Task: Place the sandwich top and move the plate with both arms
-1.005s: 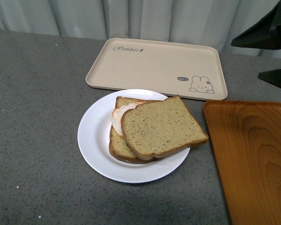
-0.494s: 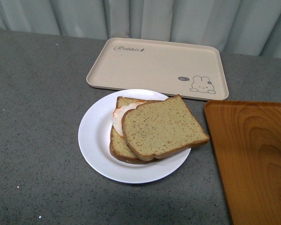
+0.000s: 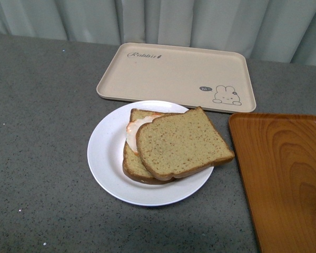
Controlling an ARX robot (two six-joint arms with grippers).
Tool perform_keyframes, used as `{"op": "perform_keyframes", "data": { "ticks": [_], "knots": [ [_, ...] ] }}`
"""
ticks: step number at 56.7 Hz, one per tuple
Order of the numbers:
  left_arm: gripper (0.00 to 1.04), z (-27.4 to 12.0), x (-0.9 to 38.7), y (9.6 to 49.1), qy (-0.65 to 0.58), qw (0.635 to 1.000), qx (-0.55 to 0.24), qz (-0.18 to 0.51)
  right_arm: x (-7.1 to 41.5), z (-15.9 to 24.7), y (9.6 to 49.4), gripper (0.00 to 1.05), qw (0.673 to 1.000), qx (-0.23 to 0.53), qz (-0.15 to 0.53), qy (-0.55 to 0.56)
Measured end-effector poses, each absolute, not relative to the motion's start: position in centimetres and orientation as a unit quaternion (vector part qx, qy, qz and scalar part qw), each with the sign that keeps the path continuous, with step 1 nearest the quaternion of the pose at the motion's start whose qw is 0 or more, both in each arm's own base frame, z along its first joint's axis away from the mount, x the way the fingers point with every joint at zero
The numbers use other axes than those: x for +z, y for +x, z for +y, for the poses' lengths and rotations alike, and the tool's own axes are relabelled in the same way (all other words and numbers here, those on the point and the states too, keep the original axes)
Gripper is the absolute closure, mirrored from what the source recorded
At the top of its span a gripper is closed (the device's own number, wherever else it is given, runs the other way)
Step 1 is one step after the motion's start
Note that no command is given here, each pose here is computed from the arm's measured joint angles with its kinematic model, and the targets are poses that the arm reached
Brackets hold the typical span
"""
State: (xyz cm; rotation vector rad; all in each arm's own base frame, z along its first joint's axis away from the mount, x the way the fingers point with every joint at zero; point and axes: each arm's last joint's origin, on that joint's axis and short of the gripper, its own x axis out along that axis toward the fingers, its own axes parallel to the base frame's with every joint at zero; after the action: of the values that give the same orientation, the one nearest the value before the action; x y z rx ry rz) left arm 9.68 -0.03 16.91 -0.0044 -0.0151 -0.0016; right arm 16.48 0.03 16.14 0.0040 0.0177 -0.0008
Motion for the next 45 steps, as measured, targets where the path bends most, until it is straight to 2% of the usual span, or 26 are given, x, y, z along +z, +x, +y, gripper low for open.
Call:
{"op": "perform_keyframes", "data": {
  "ticks": [45],
  "knots": [
    [0.06, 0.0, 16.9, 9.7, -0.002, 1.000, -0.001, -0.008, 16.8, 0.0, 12.6, 1.04, 1.000, 0.001, -0.002, 0.002]
  ]
}}
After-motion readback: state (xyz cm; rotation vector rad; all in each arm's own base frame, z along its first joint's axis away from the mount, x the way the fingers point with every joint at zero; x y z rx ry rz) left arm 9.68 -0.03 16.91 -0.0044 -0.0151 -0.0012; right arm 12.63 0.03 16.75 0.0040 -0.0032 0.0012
